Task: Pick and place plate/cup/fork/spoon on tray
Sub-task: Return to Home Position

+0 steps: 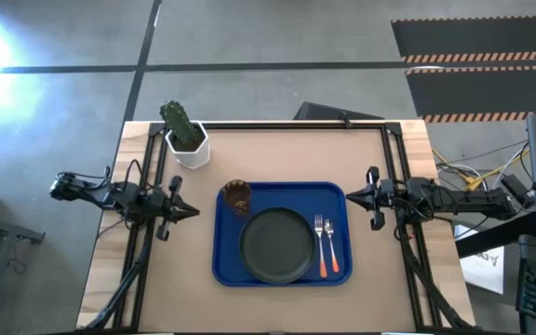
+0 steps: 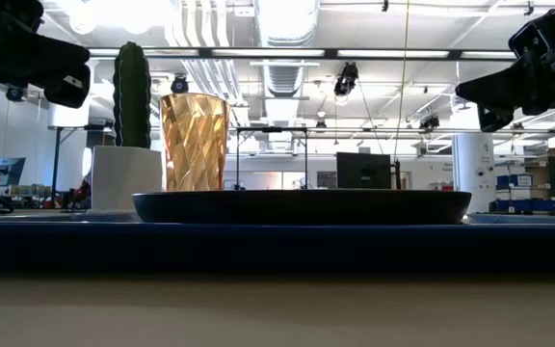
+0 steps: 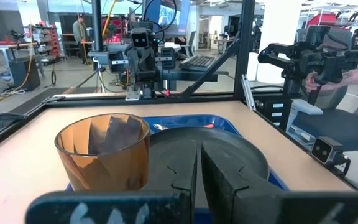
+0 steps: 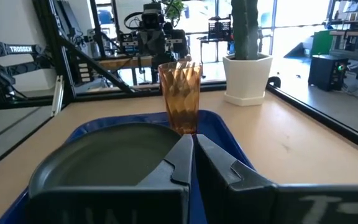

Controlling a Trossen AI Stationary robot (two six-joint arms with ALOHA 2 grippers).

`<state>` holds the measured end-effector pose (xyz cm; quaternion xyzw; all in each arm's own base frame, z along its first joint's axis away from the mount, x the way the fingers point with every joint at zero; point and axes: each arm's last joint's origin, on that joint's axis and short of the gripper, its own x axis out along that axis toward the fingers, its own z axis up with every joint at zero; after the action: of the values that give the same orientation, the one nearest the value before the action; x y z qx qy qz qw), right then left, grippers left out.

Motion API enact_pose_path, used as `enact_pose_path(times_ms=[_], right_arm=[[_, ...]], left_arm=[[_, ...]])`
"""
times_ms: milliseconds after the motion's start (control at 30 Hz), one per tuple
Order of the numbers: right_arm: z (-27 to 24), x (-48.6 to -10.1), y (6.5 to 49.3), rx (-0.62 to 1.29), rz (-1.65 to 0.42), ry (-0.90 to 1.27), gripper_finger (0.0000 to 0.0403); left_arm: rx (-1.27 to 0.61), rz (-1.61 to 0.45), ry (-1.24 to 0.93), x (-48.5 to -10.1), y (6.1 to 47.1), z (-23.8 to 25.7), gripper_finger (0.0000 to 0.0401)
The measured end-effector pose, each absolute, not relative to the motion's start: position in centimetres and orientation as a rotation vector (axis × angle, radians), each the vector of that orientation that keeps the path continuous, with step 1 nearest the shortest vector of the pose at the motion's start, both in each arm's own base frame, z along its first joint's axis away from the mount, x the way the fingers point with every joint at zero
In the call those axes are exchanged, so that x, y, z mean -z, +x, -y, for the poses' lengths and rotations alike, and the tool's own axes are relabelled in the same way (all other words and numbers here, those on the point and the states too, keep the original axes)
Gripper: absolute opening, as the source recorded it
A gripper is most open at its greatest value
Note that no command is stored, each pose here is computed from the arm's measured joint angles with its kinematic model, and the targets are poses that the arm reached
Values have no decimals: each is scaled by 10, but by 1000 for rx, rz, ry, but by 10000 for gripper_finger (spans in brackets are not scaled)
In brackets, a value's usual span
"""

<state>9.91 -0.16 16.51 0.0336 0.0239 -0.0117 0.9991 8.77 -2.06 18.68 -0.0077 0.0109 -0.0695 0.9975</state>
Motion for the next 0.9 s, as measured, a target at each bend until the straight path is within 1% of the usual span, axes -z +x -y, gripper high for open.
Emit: enact_pose_path(times_ms=[900], right_arm=[[1, -165, 99, 16, -45, 71, 9]], left_arm=[[139, -36, -12, -182, 89, 21, 6]])
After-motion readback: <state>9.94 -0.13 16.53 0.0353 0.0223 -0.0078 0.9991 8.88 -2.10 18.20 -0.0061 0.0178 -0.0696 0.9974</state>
